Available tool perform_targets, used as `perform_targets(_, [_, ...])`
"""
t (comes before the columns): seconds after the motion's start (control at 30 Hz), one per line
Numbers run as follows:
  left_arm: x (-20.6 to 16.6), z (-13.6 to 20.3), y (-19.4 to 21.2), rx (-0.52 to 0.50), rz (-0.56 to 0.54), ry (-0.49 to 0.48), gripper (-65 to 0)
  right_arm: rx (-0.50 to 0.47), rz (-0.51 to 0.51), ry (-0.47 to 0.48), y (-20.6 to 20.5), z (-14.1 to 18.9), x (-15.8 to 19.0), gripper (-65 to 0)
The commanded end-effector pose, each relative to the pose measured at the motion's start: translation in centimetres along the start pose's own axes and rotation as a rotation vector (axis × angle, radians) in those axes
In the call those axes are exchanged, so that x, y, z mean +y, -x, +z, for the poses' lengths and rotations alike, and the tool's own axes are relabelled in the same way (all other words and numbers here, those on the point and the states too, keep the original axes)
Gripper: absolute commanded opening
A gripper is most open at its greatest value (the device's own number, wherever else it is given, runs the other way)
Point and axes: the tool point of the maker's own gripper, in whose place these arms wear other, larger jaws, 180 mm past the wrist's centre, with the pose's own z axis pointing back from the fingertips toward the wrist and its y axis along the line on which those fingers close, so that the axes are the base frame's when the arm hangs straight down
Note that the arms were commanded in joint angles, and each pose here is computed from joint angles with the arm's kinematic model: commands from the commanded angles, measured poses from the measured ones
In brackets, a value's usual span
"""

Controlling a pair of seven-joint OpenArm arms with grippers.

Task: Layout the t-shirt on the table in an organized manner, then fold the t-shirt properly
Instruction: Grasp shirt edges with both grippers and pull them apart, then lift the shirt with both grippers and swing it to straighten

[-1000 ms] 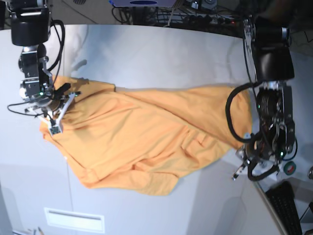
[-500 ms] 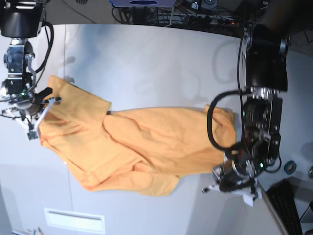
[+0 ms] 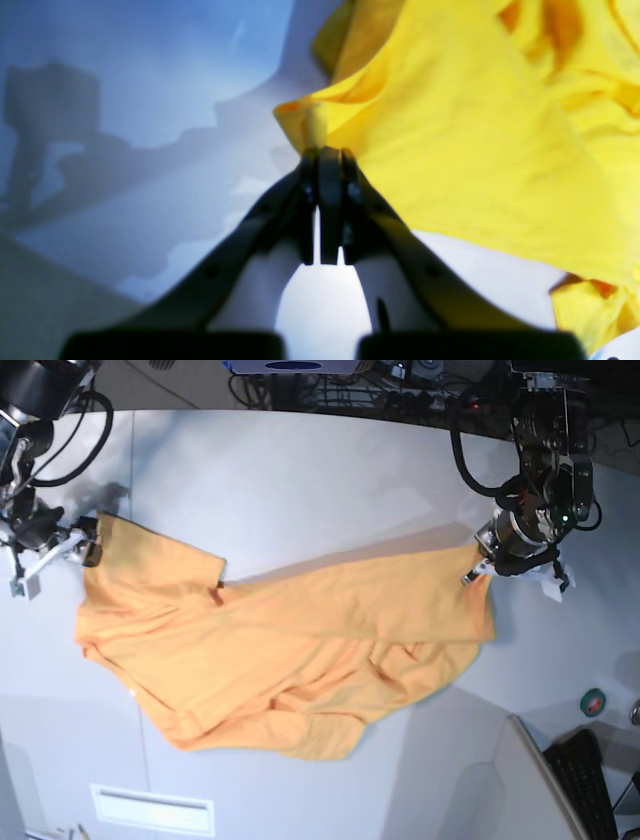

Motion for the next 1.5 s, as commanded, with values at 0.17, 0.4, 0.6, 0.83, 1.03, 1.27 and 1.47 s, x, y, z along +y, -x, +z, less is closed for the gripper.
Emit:
perform_targets(0.17, [0.2, 0.3, -0.6, -0.025, -0.011, -0.003, -65.0, 0.0, -0.052, -0.046, 1.5, -1.7, 0.6, -18.9])
perform_targets(0.4, [0.3, 0.3, -0.5, -0.025, -0.008, -0.004, -65.0, 0.045, 0.066, -0.158, 2.6, -2.5, 4.1, -27.5])
perform_targets(0.6, [0.4, 0.3, -0.5, -0.024, -0.007, -0.007, -65.0, 0.014, 0.013, -0.124, 2.0, -2.1, 2.5, -58.1])
perform_targets(0.83, [0.4, 0.3, -0.5, -0.024, -0.015, -0.008, -65.0, 0.011, -0.04, -0.076, 3.2, -0.9, 0.2, -65.0])
perform_targets(1.03, [-1.2, 0.2, -0.3, -0.019, -0.049, 0.023, -65.0, -0.021, 0.077, -0.052, 3.3, 1.7, 1.2, -65.0])
perform_targets(1.27, [-5.1, 0.0, 0.1, -0.004, -0.147, 0.095, -65.0, 0.028, 0.201, -0.038, 2.2, 3.6, 2.9, -65.0])
perform_targets(1.47, [-3.6, -0.1, 1.2, 0.022, -0.155, 0.064, -65.0, 0.099, 0.144, -0.063, 4.4, 2.0, 2.6, -65.0])
